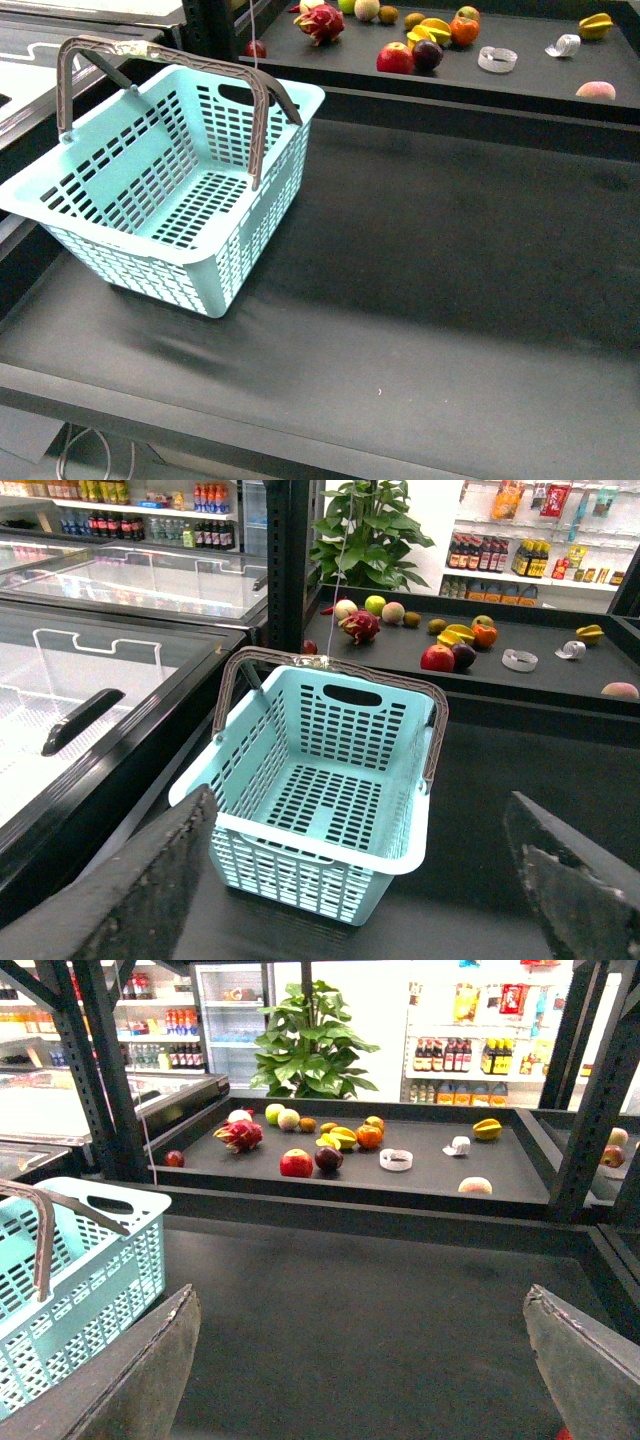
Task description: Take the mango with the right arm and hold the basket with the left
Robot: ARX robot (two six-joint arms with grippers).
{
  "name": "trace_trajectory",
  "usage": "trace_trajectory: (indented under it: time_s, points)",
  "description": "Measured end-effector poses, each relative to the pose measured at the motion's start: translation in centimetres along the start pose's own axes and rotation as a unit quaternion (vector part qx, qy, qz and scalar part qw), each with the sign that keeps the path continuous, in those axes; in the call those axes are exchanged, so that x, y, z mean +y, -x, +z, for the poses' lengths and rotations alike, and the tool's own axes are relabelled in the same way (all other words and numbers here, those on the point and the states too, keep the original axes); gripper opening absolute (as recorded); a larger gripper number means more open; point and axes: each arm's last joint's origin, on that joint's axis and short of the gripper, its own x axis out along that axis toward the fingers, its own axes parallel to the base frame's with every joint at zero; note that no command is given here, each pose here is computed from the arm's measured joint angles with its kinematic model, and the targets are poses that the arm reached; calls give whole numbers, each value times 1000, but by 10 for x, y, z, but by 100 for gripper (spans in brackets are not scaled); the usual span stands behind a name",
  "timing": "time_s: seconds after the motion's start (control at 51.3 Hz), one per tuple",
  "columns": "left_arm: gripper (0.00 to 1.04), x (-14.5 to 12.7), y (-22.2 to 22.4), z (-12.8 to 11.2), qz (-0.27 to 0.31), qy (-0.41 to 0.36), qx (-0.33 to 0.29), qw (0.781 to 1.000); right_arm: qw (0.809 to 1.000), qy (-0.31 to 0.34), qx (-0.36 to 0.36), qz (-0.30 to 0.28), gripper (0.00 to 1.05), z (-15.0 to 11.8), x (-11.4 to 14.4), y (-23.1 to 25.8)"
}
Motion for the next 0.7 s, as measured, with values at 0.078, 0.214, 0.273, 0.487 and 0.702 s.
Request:
trace_trajectory:
  time_s: [0.078, 0.214, 0.273, 0.487, 0.702]
  points:
    - [96, 0, 0, 0, 0, -1, 0, 1000, 1000, 0, 0, 0, 96, 0, 0, 0]
    - [97, 0, 0, 0, 0, -1, 0, 1000, 1000, 0, 0, 0, 96, 0, 0, 0]
    - [97, 0, 0, 0, 0, -1, 0, 1000, 1000, 0, 0, 0, 96, 0, 0, 0]
    - [97, 0, 0, 0, 0, -1, 0, 1000, 1000, 0, 0, 0, 96, 0, 0, 0]
    - [97, 0, 0, 0, 0, -1, 0, 1000, 1000, 0, 0, 0, 96, 0, 0, 0]
